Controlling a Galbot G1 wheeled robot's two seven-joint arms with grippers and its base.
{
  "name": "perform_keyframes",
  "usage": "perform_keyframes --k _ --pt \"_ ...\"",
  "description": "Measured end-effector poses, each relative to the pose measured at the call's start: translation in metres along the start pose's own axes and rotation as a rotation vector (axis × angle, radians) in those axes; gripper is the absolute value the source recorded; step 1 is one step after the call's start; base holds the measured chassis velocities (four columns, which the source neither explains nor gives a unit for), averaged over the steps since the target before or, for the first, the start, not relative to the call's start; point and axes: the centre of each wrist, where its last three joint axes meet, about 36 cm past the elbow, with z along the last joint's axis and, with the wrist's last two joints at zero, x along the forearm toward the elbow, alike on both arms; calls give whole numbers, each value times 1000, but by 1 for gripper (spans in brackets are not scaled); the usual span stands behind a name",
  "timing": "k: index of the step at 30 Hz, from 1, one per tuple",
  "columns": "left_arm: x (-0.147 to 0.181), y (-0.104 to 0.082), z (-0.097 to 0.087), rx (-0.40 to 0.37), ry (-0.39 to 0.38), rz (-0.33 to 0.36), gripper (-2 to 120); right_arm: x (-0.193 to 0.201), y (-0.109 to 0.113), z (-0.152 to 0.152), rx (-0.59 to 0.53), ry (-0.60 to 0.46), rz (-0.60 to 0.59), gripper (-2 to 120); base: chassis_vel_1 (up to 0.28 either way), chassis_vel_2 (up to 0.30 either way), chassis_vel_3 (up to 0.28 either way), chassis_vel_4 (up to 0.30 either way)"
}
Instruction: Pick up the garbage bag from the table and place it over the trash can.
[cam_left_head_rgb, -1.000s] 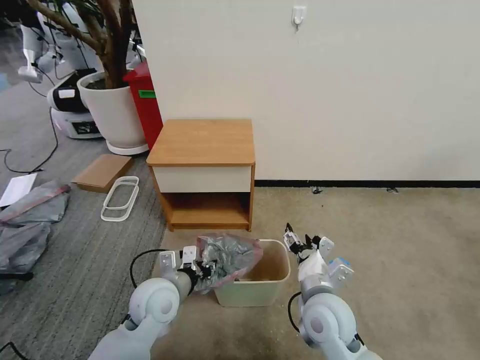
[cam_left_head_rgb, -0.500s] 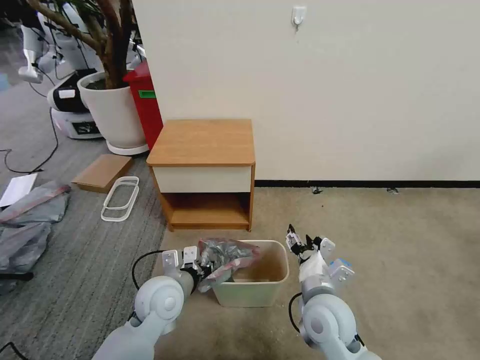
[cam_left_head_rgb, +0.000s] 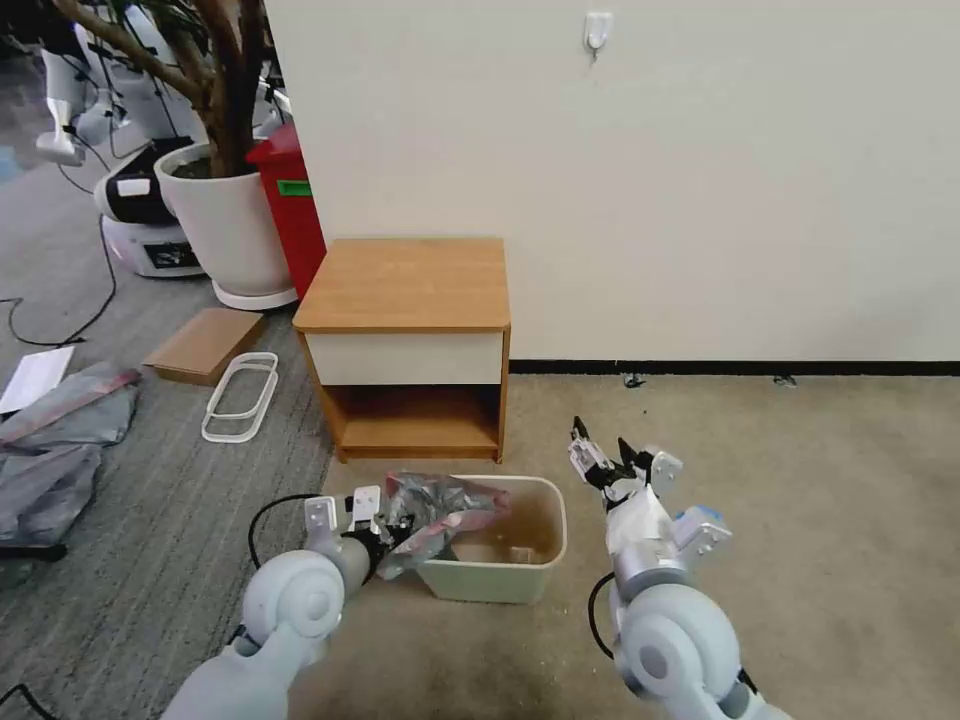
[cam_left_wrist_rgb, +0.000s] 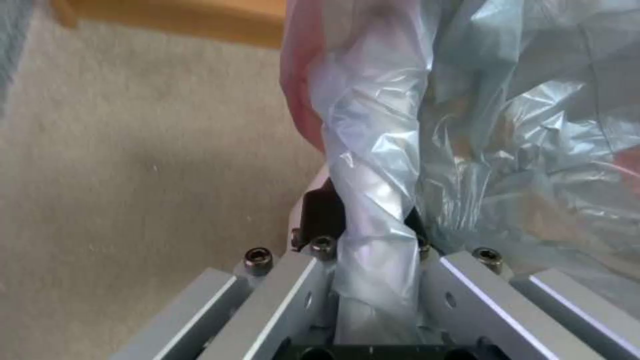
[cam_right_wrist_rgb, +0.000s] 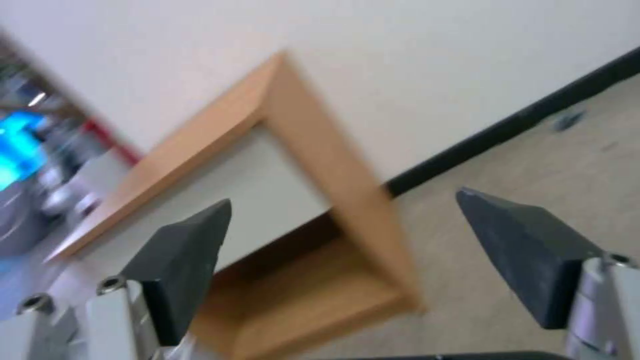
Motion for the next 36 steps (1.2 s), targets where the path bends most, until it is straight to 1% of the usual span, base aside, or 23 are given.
perform_keyframes --k 3,4,7,8,9,11,13,15,18,19,22,24,30,32,36 --pt "5 6 -1 -50 -20 6 3 20 12 -30 -29 207 -98 90 0 0 0 0" --pt "5 6 -1 -50 -20 6 3 20 12 -30 -29 207 -98 90 0 0 0 0" --pt "8 8 0 -82 -43 17 3 28 22 -60 -72 421 -184 89 0 0 0 0" --pt "9 8 1 -90 -53 23 3 27 23 -63 -72 470 -196 89 0 0 0 0" --pt "9 8 1 -90 -53 23 3 27 23 -63 -72 470 -196 89 0 0 0 0" --pt "10 8 1 -104 -70 30 3 21 24 -60 -67 530 -207 89 0 0 0 0" --pt "12 7 2 -116 -81 32 3 11 24 -50 -60 576 -200 89 0 0 0 0" --pt "12 7 3 -121 -85 32 3 7 24 -46 -58 585 -198 89 0 0 0 0" --pt "14 6 4 -132 -95 33 3 -14 24 -30 -44 598 -171 89 0 0 0 0" --pt "14 6 4 -132 -95 33 3 -14 24 -30 -44 598 -171 89 0 0 0 0" --pt "16 5 5 -140 -101 31 3 -32 25 -18 -37 597 -148 89 0 0 0 0" --pt "17 5 5 -142 -104 31 3 -35 27 -14 -32 601 -143 89 0 0 0 0" --pt "20 2 6 -146 -111 39 3 -51 27 6 33 595 -104 89 0 0 0 0" --pt "20 2 6 -146 -111 39 3 -51 27 6 33 595 -104 89 0 0 0 0" --pt "20 0 7 -147 -110 46 3 -61 25 17 81 581 -83 89 0 0 0 0"
